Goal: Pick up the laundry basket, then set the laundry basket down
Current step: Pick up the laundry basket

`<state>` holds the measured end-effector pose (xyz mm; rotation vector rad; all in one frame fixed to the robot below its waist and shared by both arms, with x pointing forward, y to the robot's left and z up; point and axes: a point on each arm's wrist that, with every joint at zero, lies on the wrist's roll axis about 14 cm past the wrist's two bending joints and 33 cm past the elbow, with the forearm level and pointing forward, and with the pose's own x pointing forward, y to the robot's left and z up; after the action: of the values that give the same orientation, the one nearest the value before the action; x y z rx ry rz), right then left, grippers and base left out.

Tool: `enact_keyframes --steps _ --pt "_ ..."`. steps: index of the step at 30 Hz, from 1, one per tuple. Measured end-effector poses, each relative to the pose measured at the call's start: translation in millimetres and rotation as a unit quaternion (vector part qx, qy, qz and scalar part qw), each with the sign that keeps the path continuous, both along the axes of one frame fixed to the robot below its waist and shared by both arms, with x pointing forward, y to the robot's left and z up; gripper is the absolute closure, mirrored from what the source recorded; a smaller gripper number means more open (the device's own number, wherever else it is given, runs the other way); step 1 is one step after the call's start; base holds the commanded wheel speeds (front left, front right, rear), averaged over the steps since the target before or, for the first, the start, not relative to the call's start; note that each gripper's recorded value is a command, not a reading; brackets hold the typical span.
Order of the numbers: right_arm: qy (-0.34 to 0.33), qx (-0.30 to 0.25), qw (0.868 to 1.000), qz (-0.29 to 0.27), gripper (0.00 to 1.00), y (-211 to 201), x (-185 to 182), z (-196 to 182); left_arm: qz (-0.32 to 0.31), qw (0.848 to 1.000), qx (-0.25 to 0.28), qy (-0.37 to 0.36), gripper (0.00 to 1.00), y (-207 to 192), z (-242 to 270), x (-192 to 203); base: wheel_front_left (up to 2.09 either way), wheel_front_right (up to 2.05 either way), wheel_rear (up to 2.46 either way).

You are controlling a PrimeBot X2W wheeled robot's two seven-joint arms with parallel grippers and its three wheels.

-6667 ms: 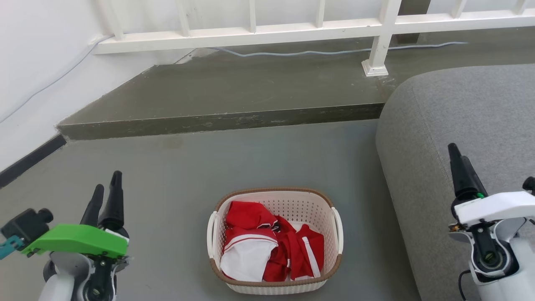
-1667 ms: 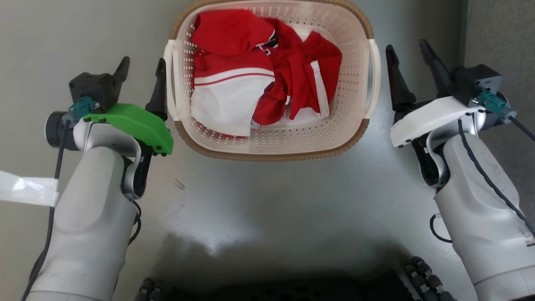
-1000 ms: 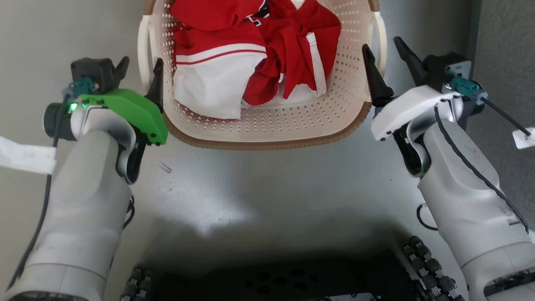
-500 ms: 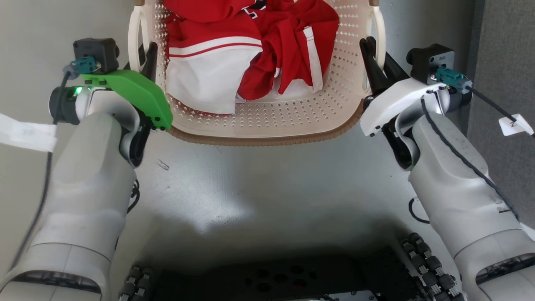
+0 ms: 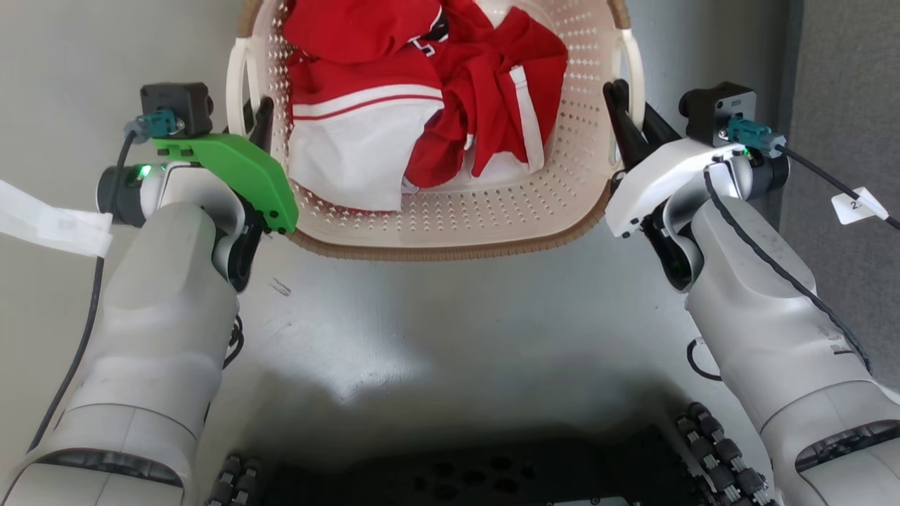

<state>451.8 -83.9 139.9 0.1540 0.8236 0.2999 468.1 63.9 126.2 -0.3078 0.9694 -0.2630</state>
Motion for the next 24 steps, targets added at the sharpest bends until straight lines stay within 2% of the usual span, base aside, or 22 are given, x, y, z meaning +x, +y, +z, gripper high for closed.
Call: enact_keyframes --steps 15,24 --pt "-0.01 -0.006 1.0 0.019 1.0 0.5 1.6 39.8 0.002 1.0 0.003 0.012 1.0 0.0 41.0 -5.6 0.0 0.0 0.0" --pt "-0.007 -0.005 1.0 0.006 1.0 -3.1 -5.3 67.6 -0.006 0.999 0.006 0.031 1.0 -1.4 68.6 -21.8 0.0 0.0 0.0"
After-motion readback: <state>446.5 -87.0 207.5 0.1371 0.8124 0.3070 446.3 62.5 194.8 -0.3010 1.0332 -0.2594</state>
